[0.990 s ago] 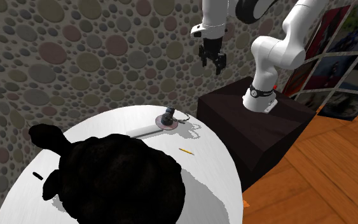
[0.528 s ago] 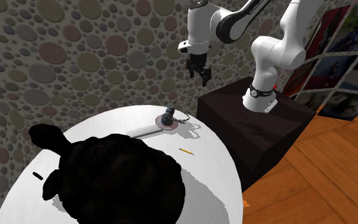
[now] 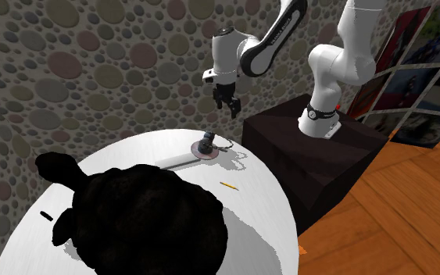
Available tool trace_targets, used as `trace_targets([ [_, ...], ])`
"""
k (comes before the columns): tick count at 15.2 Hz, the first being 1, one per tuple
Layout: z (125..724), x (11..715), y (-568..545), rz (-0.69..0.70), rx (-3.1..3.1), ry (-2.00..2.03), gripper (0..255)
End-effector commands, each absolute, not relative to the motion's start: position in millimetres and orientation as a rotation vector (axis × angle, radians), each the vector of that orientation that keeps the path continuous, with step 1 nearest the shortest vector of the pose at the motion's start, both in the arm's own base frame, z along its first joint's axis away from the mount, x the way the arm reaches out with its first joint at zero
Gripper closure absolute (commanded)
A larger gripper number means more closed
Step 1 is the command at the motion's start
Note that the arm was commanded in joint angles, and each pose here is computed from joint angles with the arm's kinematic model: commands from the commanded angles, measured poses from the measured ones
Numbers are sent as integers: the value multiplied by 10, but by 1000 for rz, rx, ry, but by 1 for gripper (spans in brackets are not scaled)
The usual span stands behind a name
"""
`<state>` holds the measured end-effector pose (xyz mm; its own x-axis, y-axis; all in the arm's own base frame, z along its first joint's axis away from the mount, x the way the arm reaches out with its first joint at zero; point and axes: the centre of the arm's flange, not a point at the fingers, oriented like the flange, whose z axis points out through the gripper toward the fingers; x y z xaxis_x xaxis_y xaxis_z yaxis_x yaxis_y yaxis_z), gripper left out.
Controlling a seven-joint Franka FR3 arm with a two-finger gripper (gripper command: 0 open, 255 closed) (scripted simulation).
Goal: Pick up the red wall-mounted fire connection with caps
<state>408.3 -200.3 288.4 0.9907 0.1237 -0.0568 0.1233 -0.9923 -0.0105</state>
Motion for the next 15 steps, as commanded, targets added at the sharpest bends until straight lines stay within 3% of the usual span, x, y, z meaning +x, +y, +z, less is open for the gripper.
trace_targets([
  [1, 2661, 4190, -2122, 73, -3125, -215, 0],
  [15, 1595, 4624, -2536, 21, -3106, -287, 0],
])
